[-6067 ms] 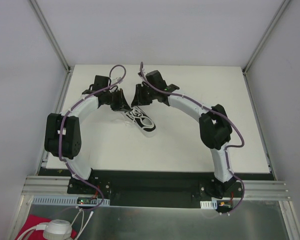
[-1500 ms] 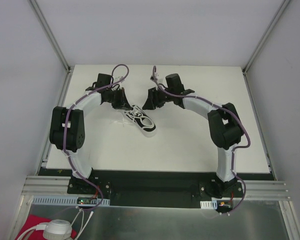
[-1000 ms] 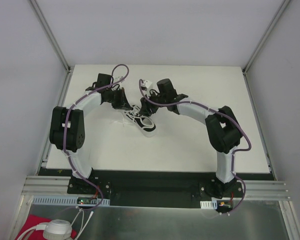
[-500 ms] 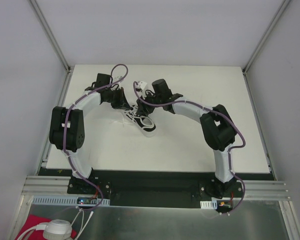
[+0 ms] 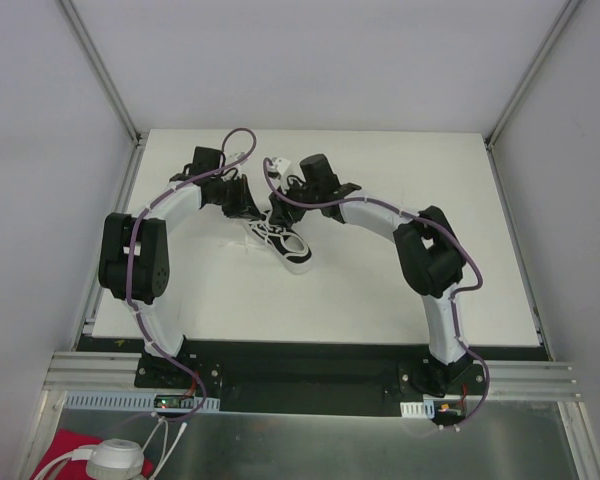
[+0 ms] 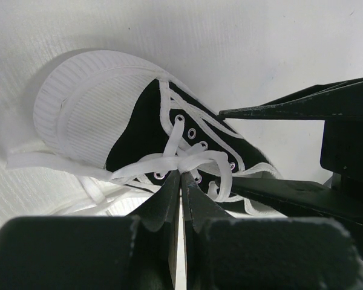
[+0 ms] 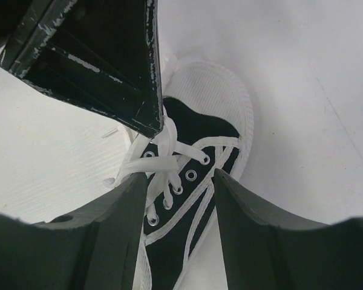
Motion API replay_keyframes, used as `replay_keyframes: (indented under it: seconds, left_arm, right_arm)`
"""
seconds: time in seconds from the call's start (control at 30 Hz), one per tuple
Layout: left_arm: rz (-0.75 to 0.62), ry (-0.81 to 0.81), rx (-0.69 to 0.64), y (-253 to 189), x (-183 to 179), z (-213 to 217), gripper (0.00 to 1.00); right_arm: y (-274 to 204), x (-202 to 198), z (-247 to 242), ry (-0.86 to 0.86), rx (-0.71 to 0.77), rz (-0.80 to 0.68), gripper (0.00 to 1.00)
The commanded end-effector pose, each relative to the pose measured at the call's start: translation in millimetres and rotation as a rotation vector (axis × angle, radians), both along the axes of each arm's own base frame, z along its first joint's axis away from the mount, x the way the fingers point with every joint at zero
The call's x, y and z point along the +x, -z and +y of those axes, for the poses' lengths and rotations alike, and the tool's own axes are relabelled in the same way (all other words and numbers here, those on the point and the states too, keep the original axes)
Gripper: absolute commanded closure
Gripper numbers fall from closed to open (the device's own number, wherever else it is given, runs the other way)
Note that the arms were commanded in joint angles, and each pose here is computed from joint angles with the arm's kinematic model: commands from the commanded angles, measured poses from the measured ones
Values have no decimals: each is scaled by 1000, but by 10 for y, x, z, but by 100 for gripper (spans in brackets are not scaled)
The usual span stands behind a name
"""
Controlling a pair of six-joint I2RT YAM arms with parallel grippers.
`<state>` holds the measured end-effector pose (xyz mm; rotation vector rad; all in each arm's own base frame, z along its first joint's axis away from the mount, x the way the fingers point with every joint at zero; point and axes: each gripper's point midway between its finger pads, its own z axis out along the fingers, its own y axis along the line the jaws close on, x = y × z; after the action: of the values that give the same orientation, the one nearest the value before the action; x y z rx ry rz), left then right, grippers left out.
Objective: Tie the shoes
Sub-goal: Tie the shoelace on the shoe.
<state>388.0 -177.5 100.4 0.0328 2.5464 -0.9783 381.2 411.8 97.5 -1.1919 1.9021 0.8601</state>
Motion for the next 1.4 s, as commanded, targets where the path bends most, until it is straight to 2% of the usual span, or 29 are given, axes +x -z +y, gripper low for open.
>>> replay_keyframes:
  seconds: [0.0, 0.17, 0.5, 0.6, 0.63, 0.67, 0.97, 1.23, 1.33, 1.37]
  left_arm:
    - [-33, 0, 8, -70, 17, 62, 100]
    - [-38, 0, 11, -83, 13, 68, 100]
    - [-44, -2, 14, -100, 10, 80, 100]
    - [-44, -5, 13, -106, 17, 84, 100]
    - [-46, -6, 12, -105, 20, 88, 100]
    - [-43, -6, 13, -100, 19, 90, 100]
    - [-44, -5, 10, -105, 12, 87, 100]
    - [-44, -6, 13, -107, 12, 92, 100]
    - [-44, -6, 12, -107, 18, 88, 100]
    - [-47, -7, 11, -116, 32, 93, 100]
  right_arm:
    - [-227, 67, 123, -6, 46, -29, 48]
    - [-206, 92, 154, 10, 56, 0, 46]
    - [-146, 111, 181, 36, 63, 46, 47]
    - [-138, 97, 187, 37, 68, 60, 52]
    - [-142, 99, 193, 38, 71, 62, 60]
    - [-146, 97, 197, 36, 76, 68, 62]
    - [-219, 99, 292, 27, 125, 97, 63]
    - [-222, 106, 272, 32, 142, 137, 90]
    - [-255, 130, 240, 44, 157, 162, 99]
    - [-268, 149, 210, 46, 162, 171, 99]
